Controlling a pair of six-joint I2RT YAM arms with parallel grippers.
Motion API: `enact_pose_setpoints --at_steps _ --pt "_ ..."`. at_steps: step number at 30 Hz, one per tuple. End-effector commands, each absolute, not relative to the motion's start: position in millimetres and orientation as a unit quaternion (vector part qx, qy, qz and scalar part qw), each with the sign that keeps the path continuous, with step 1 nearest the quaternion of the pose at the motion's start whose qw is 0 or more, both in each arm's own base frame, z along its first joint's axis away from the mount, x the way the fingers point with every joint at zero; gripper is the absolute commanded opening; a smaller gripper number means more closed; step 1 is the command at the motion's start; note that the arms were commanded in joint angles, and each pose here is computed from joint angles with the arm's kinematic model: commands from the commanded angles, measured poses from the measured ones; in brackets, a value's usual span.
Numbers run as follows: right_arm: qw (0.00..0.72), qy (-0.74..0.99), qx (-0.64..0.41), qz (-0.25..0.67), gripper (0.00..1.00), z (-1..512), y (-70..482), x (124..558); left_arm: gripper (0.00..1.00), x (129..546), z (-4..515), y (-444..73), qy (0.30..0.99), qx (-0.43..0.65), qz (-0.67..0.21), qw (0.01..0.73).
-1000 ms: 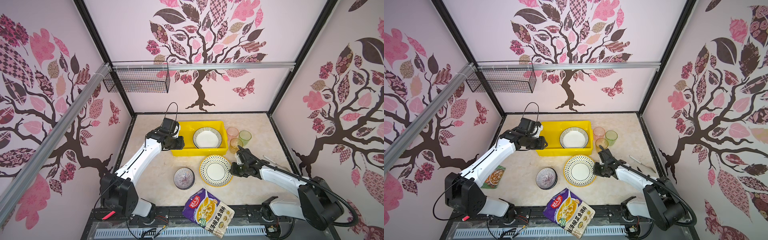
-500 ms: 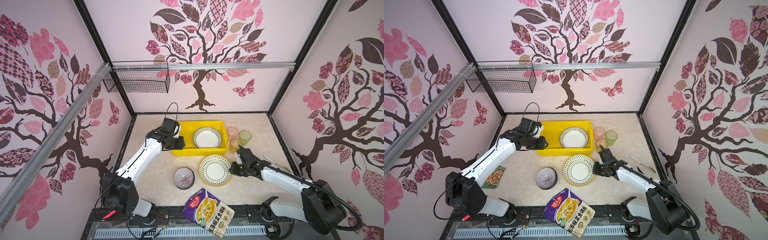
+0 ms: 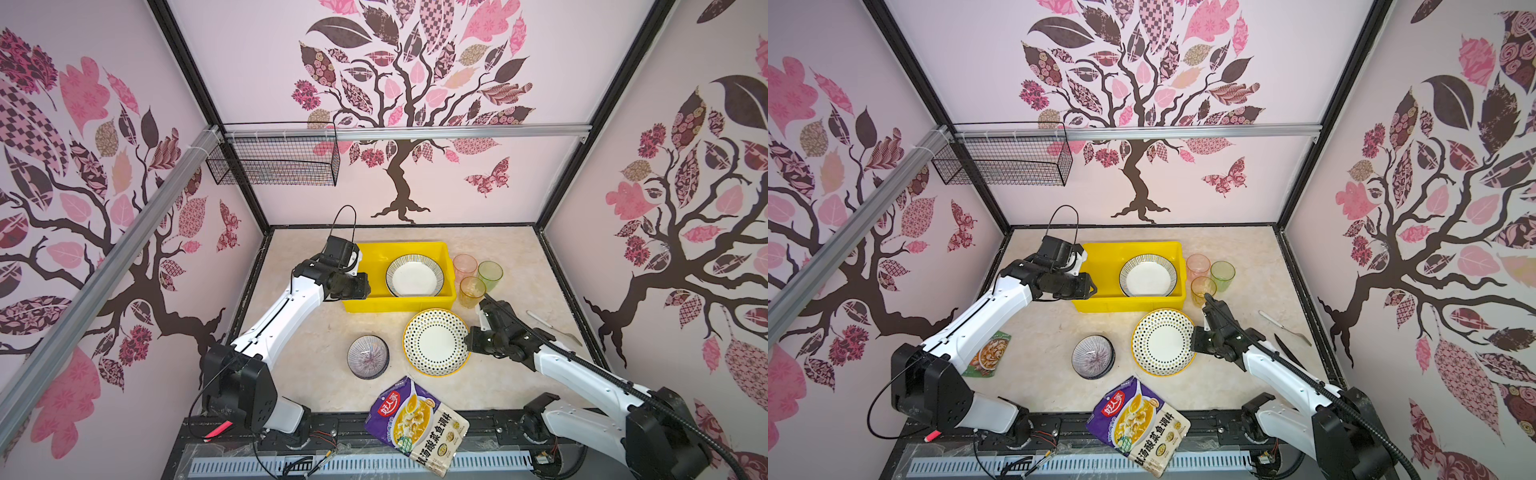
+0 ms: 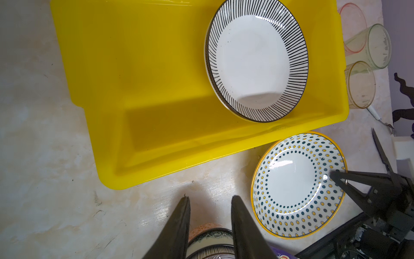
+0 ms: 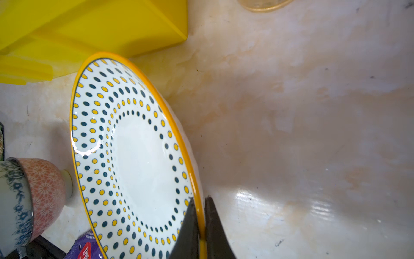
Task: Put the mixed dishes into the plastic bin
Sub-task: 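Lift the dotted plate on edge with the right gripper toward the bin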
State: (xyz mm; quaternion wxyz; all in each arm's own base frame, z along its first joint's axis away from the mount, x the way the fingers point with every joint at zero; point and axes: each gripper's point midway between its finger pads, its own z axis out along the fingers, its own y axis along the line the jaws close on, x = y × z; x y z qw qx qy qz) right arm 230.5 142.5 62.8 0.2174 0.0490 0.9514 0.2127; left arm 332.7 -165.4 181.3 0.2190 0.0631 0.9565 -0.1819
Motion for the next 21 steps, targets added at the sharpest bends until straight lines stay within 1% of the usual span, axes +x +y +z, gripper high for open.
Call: enact_pose_setpoints --at_steps 1,8,21 --pt "0.243 0.945 0.039 0.213 0.00 83 143 239 0.35 336 185 -165 0.955 0.059 -0.186 0.225" --pt "0.239 0.947 0.022 0.213 0.00 92 147 240 0.35 337 189 -165 0.953 0.060 -0.186 0.230" --pt "0.269 0.935 0.004 0.232 0.00 130 151 244 0.35 339 194 -166 0.952 0.060 -0.188 0.236"
